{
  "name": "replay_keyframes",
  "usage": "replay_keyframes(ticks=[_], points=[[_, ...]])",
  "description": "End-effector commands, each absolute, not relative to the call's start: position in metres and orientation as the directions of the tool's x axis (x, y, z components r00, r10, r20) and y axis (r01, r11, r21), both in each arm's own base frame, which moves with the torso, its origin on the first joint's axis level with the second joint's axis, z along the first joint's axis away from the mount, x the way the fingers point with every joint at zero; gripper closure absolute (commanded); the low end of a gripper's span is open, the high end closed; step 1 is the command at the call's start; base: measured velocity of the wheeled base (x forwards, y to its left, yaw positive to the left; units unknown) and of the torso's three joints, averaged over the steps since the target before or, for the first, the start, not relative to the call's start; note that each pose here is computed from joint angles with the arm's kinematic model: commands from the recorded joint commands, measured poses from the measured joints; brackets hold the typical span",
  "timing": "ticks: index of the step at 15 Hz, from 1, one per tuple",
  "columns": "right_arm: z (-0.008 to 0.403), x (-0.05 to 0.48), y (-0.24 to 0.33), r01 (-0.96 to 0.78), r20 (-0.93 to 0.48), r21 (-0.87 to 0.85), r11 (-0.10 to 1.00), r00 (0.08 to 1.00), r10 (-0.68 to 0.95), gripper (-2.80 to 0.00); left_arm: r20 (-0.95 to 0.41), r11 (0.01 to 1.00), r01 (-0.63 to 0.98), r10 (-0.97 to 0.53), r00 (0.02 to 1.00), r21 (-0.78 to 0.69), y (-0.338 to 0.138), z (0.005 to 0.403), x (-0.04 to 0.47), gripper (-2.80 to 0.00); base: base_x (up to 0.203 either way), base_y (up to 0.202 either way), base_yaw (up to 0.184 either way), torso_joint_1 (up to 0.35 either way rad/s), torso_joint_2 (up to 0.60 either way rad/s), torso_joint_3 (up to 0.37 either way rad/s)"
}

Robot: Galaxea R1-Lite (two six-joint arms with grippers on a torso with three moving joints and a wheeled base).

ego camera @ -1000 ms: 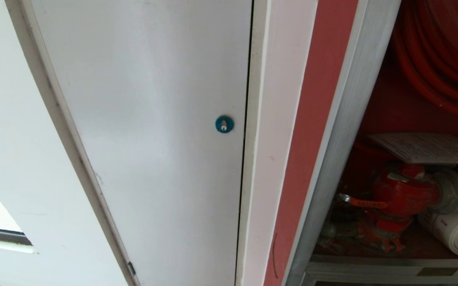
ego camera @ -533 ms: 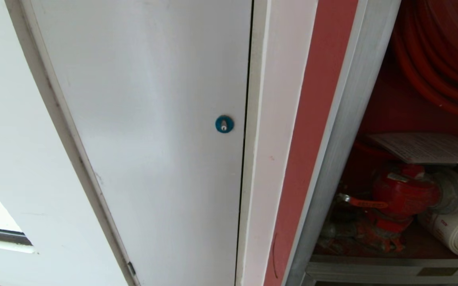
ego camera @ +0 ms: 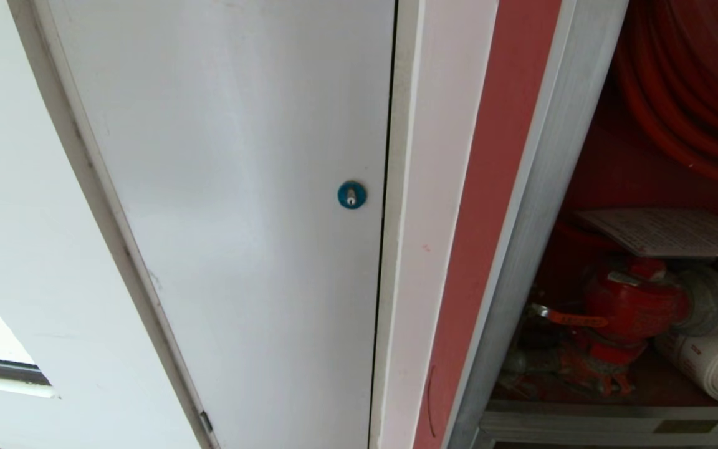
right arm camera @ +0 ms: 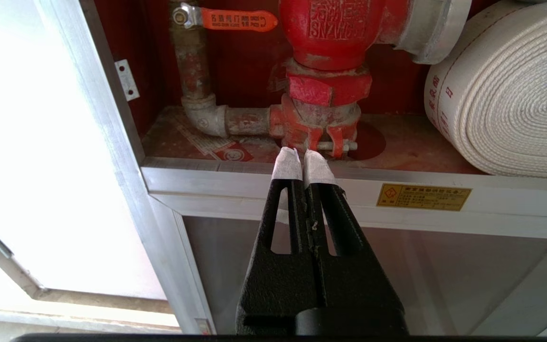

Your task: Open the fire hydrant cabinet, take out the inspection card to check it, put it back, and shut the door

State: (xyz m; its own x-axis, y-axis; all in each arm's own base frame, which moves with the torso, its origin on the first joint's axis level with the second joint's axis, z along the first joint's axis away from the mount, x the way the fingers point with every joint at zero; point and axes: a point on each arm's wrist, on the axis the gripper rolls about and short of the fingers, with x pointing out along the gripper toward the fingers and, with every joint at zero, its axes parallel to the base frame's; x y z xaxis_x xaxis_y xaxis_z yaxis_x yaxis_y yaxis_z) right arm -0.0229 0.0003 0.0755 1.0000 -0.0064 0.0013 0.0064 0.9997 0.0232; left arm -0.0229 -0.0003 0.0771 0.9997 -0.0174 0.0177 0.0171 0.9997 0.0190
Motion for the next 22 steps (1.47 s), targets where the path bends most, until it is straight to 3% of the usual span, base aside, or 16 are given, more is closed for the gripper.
replay_keyframes(ticks=[1,6,22], points=[[0.0754,-0.023,0.0003,0.006,0.003,0.023,1.0,1.0,-0.006,0.0,0.011,1.0,0.017,-0.017,1.0,0.019,-0.0003,0.0755,-0.0224,0.0,0.0,0.0,0.0,0.0,0.0,0.0],[0.0754,-0.023,0.0003,0.006,0.003,0.021,1.0,1.0,-0.006,0.0,0.011,1.0,0.017,-0.017,1.0,0.019,-0.0003,0.0755,-0.0223,0.0,-0.045,0.0,0.0,0.005,0.0,0.0],[0.0754,-0.023,0.0003,0.006,0.003,0.021,1.0,1.0,-0.006,0.0,0.012,1.0,0.017,-0.017,1.0,0.019,-0.0003,0.0755,-0.0225,0.0,-0.196,0.0,0.001,0.0,0.0,0.002]])
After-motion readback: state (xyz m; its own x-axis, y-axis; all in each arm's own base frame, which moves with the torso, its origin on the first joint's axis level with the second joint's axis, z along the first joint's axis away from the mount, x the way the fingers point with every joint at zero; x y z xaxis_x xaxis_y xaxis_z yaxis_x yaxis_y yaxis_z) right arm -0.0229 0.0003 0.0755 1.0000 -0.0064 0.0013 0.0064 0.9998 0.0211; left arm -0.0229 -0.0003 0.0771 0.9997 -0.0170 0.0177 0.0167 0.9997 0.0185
